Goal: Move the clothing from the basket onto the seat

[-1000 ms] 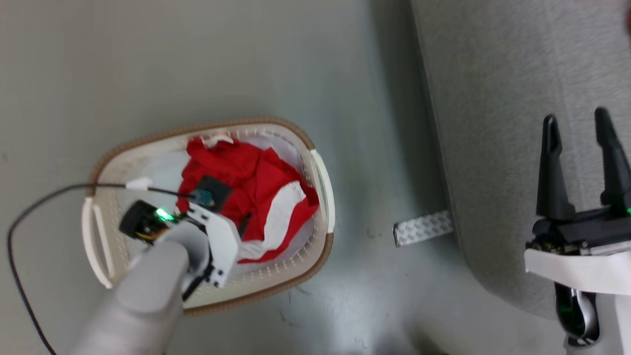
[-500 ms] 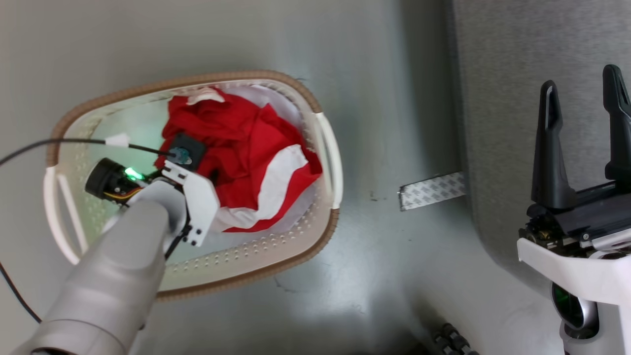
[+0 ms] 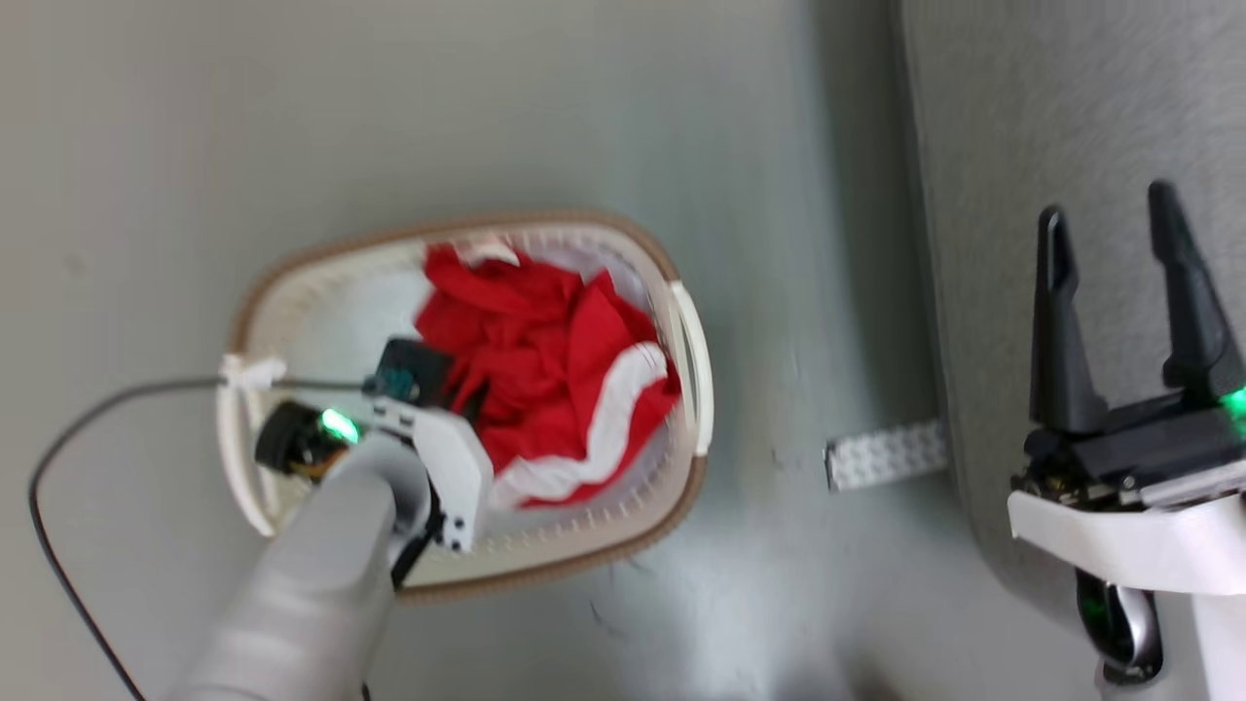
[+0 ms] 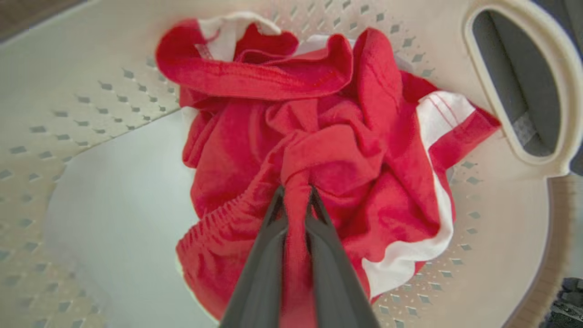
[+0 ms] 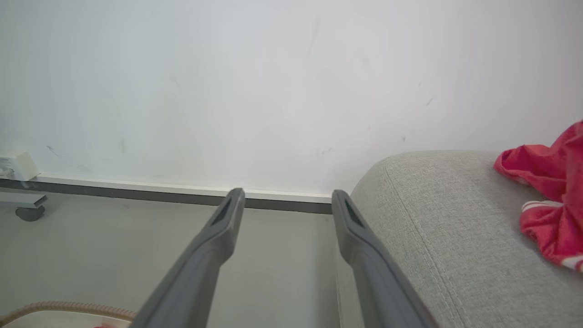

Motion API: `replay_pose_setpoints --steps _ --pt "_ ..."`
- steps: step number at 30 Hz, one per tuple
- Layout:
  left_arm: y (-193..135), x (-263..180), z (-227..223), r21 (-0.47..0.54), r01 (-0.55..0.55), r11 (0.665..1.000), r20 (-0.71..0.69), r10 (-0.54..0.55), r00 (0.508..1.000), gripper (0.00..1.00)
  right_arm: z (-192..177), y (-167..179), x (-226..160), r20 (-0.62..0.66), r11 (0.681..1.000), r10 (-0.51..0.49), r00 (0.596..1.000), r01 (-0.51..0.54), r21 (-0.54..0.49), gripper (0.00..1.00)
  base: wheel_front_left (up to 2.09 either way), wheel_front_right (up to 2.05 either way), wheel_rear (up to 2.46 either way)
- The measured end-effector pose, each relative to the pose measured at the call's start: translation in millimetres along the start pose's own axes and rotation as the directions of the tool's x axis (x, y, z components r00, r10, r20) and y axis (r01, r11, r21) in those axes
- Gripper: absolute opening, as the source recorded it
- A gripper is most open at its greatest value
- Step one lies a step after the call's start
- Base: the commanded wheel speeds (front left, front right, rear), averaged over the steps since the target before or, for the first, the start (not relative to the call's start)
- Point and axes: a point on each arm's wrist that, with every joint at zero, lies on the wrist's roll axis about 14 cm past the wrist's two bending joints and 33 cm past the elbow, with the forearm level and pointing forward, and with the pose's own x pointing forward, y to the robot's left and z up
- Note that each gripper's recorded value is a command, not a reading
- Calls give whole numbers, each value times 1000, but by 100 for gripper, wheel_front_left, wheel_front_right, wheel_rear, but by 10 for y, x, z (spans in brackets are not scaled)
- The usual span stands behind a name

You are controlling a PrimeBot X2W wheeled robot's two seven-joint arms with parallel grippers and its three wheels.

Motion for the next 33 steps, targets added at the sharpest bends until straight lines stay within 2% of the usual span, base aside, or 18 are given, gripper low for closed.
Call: replay_pose_setpoints --steps 7,13,26,30,33 --pt "-131 -673 553 -42 -54 998 189 61 980 0 373 29 -366 31 999 -23 999 22 44 100 0 0 0" --pt "-187 -1308 1039 -50 -107 993 355 118 927 0 661 147 -725 72 997 -12 997 7 80 100 0 0 0" --pt "-618 -2666 1878 26 -176 984 665 114 738 0 1130 511 -1332 190 990 73 979 -94 108 100 0 0 0" --pt "-805 -3085 2114 57 -194 979 743 88 664 0 1230 758 -1393 221 981 145 965 -170 98 100 0 0 0" --pt "-971 -3298 2163 81 -192 978 768 62 638 0 1251 1012 -1422 225 967 222 949 -244 76 100 0 0 0"
